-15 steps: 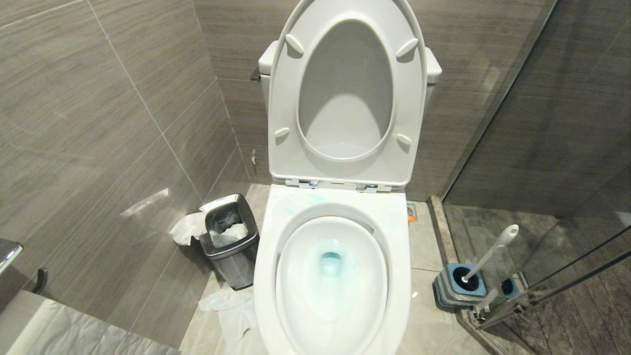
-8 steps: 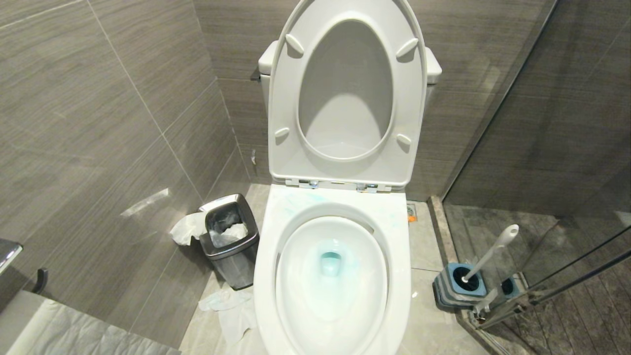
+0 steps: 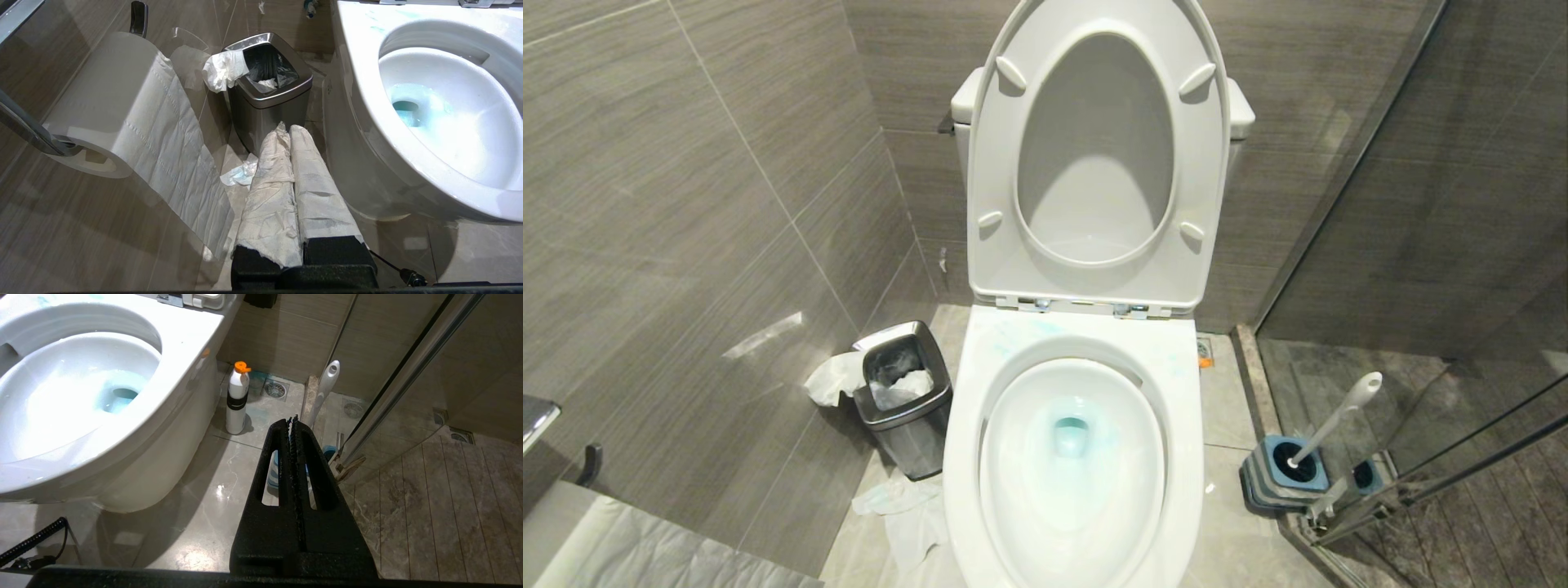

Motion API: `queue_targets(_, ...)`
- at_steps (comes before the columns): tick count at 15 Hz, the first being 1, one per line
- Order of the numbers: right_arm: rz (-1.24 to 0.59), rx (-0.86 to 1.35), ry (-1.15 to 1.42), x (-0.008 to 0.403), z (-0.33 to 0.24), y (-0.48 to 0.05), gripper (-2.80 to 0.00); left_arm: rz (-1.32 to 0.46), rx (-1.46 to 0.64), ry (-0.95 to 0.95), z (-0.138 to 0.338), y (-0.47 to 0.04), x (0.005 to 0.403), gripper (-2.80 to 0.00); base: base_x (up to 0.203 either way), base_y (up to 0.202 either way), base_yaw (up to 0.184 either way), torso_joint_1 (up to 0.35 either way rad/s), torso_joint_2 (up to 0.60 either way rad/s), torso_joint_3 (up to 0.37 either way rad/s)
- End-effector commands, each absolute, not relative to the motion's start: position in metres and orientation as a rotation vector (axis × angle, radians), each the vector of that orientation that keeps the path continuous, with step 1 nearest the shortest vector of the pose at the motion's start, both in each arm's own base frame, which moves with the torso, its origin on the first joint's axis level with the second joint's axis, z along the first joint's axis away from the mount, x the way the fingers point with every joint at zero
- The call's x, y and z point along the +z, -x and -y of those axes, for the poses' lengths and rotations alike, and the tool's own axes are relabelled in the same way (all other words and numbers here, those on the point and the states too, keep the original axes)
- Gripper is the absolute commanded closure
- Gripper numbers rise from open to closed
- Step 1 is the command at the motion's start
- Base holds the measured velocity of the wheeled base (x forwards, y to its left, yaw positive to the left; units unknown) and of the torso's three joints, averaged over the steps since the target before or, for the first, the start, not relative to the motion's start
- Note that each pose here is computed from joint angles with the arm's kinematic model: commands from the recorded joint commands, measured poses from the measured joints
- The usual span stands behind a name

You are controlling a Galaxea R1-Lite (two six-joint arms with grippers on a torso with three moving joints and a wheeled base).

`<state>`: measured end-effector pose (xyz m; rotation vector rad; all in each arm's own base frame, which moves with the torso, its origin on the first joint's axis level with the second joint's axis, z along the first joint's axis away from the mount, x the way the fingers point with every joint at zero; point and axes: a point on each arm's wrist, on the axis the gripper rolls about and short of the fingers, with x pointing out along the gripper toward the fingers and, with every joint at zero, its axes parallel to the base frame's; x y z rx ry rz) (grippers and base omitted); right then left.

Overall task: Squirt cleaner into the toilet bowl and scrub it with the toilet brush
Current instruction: Flush the toilet

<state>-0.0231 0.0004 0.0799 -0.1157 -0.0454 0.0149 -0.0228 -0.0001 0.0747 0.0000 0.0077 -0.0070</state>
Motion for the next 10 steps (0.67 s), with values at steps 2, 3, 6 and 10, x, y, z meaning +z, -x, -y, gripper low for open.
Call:
queue_targets(2, 0.025, 0.022, 0.09, 0.0779, -0.0005, 0.0228, 0.0, -0.009, -0.008, 0.0, 0.0001, 0.0227, 0.0743, 0.0, 0.0, 0.0, 0.0, 0.0, 0.0, 0.0)
queue_targets(3, 0.006, 0.02, 0.084, 0.076, -0.0005, 0.0228, 0.0, -0.009, -0.007, 0.0, 0.0001, 0.0227, 0.0743, 0.0, 0.0, 0.0, 0.0, 0.0, 0.0, 0.0)
queue_targets(6, -0.026, 0.017, 0.066, 0.0755, -0.0004, 0.0241, 0.0, -0.009, -0.008, 0.0, 0.0001, 0.0227, 0.0743, 0.0, 0.0, 0.0, 0.0, 0.0, 0.0, 0.0)
queue_targets(10, -0.052, -0.004, -0.027, 0.0765, 0.0001, 0.0258, 0.0, -0.009, -0.008, 0.0, 0.0001, 0.0227, 0.0743, 0.0, 0.0, 0.0, 0.0, 0.0, 0.0, 0.0)
